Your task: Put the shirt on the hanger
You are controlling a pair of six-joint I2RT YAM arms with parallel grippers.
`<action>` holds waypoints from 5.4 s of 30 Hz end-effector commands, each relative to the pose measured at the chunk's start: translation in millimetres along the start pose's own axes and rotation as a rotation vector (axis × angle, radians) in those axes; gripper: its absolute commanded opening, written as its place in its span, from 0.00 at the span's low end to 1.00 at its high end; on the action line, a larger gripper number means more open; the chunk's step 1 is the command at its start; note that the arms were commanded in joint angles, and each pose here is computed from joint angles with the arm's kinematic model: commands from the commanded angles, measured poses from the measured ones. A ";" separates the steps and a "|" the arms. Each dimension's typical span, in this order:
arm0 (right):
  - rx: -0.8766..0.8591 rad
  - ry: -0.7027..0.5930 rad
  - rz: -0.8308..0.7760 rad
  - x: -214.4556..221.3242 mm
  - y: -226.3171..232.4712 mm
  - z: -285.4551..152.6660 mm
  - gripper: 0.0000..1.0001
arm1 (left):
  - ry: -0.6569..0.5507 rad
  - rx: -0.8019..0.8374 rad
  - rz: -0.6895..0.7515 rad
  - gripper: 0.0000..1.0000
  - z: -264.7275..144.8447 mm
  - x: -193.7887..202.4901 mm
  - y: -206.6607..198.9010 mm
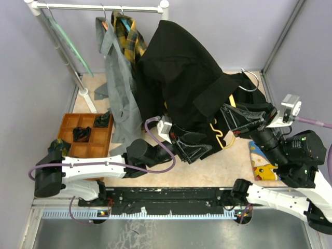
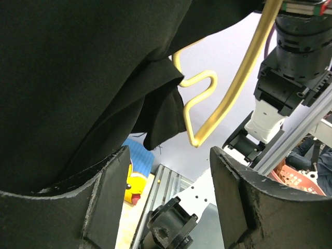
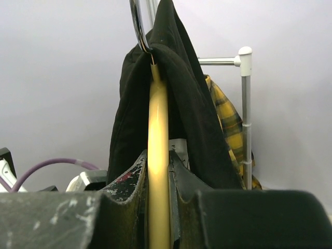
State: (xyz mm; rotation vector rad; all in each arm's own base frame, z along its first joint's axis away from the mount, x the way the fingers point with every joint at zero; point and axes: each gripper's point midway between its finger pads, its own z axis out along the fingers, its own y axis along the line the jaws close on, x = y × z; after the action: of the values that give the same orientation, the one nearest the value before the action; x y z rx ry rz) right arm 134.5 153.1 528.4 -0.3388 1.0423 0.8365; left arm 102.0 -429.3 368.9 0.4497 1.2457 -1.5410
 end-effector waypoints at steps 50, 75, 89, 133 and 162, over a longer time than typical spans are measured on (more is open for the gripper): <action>0.152 -0.222 0.168 -30.2 -31.0 -28.0 0.00 | 0.073 -0.167 -0.007 0.00 -5.4 34.6 39.9; 0.399 -0.296 0.156 -1.3 -73.9 -33.6 0.00 | 0.281 -0.138 -0.057 0.00 -14.6 103.4 23.5; 0.446 -0.346 0.140 -1.9 -82.0 -34.5 0.00 | 0.361 -0.120 -0.104 0.00 -27.1 144.8 6.3; 0.099 0.367 -0.111 30.6 -27.5 -43.1 0.00 | 0.135 -0.532 0.139 0.15 -62.1 -63.6 34.0; -0.088 0.674 -0.093 47.8 8.2 -50.6 0.00 | 0.273 -0.727 0.707 0.91 -151.9 -85.0 94.9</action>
State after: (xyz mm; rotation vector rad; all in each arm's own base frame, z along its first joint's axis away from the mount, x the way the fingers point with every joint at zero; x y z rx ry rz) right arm 117.9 146.9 425.1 -0.8283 1.6932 0.5805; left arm 161.2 -249.4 321.1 0.5924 1.5876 -0.4324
